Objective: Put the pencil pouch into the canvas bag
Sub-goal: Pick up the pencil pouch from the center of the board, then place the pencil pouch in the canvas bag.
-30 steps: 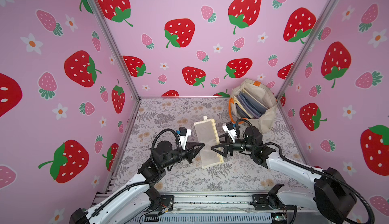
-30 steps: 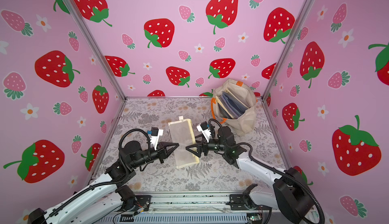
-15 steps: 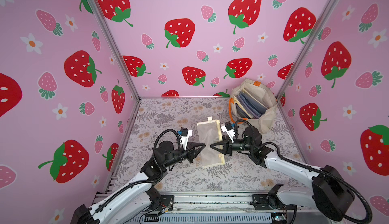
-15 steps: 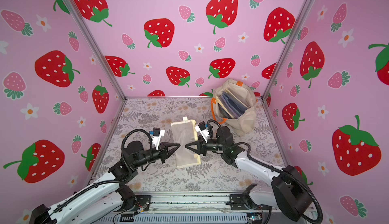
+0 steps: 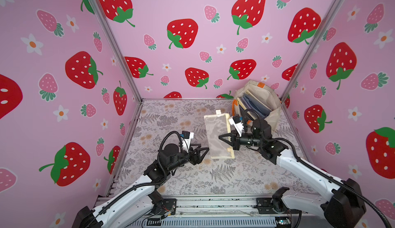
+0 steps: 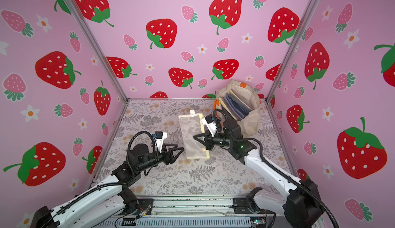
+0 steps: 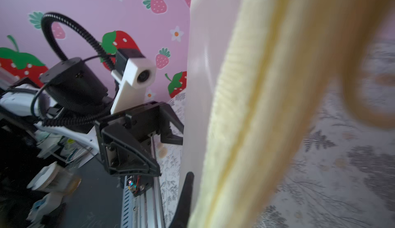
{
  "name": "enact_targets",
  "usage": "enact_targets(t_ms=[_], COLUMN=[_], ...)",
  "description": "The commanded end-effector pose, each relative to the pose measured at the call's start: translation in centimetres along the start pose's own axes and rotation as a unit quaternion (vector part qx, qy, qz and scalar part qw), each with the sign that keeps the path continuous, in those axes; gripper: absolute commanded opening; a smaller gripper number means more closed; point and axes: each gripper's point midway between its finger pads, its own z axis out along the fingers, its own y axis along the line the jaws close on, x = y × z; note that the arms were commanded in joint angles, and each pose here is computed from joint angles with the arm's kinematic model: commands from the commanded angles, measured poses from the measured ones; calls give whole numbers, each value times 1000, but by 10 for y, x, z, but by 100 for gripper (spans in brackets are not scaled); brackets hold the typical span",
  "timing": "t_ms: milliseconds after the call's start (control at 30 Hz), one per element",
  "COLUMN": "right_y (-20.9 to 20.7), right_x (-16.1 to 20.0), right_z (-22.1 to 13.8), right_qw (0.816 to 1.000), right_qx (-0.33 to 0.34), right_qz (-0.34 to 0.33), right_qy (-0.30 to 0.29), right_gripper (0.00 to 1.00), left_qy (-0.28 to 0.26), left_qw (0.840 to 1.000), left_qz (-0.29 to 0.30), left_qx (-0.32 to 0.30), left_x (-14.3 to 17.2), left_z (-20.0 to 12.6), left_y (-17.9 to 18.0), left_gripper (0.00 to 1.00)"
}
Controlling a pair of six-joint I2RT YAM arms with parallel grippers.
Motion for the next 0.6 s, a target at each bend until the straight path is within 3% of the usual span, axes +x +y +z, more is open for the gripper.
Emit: enact_targets(t_ms=[0, 67, 167, 333, 433, 567], right_y=[-38, -54, -79, -138, -172, -205], right_x=[-12, -33, -69, -122, -141, -153], right_z=[-36, -51, -72, -111, -126, -128], right_qw=[990, 976, 941, 838, 792, 758], right_qx=[131, 196, 294, 468, 523, 549], right_qz=[-34, -71, -138, -232, -258, -296], right_qy=[48, 67, 98, 156, 178, 192], right_gripper=[0, 0, 0, 0, 0, 0], left_qy=[8, 12, 9, 1, -4, -8], left_qw=[998, 998, 998, 998, 999, 999], left_qz=[6, 6, 4, 4, 1, -2], left_qx=[-61, -68, -65, -55, -48, -43], left_x=[1, 3, 3, 3, 2, 0], left_z=[0, 1, -1, -4, -5, -6], left_y=[22, 26, 27, 25, 25, 27], left_gripper=[87, 91, 94, 96, 97, 97])
